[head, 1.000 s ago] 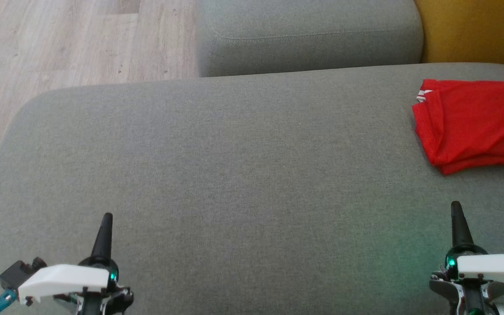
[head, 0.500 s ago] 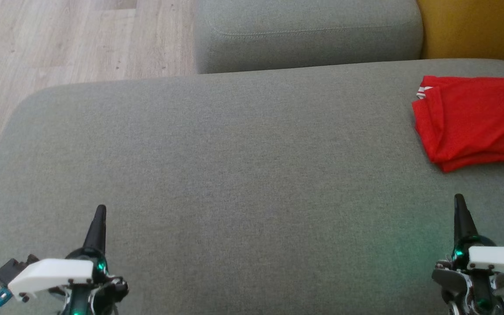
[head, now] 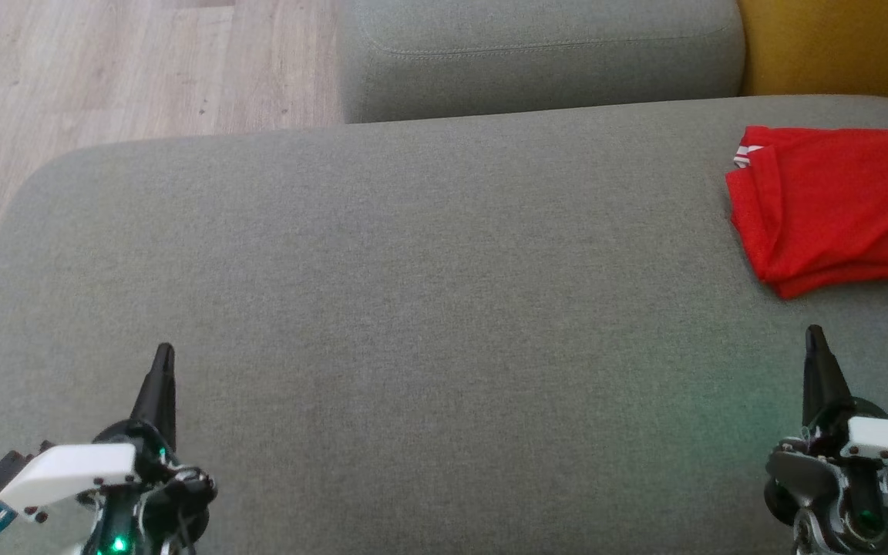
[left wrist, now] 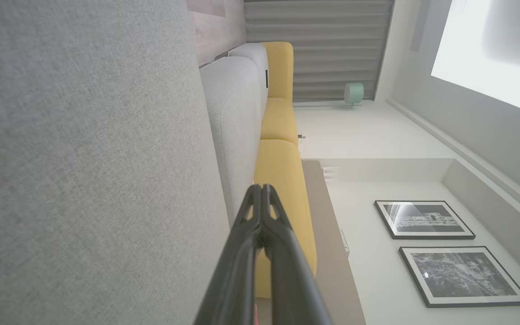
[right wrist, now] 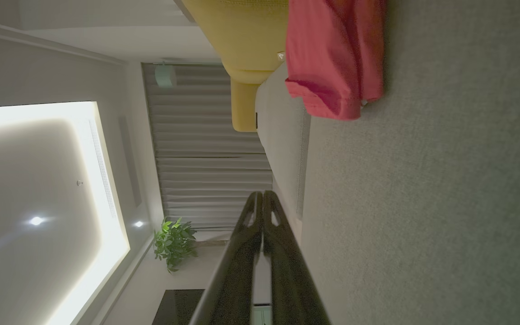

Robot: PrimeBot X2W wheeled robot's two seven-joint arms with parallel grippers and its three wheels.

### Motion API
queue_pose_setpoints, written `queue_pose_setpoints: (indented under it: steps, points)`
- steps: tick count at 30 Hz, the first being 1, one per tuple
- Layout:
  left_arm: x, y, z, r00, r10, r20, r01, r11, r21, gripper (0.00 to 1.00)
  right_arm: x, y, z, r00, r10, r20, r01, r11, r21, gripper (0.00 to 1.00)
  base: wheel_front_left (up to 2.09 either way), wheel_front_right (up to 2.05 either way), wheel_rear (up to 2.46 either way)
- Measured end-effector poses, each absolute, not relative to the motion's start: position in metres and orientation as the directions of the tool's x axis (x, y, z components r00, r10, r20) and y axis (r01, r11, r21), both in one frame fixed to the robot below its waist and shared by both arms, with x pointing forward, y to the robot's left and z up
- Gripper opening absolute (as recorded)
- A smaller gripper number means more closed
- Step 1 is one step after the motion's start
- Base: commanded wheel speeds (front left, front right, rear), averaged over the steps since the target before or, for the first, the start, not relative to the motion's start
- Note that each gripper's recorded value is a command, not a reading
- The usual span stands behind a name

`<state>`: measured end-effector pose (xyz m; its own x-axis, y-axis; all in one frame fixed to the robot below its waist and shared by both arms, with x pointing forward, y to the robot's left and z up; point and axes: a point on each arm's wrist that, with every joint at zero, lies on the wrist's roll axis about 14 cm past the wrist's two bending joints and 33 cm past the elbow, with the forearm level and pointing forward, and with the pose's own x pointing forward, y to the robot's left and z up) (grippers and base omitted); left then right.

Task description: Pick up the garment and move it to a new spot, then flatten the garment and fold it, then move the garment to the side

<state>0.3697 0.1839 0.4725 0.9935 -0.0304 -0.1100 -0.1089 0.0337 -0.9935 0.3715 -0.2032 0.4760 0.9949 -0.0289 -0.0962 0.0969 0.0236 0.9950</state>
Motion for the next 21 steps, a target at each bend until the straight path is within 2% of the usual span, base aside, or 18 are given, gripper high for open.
queue_pose_setpoints:
  steps: [4,21]
  points:
    - [0.3733,0.1865,0.476,0.995,-0.025,-0.097,-0.097,-0.008,-0.995,0.0,0.373,-0.2041,0.4775,0.996,-0.029,-0.09,0.09,-0.014,0.996,0.0,0.0,0.0,0.0]
    - [0.3736,0.1881,0.4767,0.995,-0.022,-0.095,-0.095,-0.011,-0.995,0.0,0.3728,-0.2053,0.4771,0.995,-0.031,-0.092,0.091,-0.016,0.996,0.0,0.0,0.0,0.0]
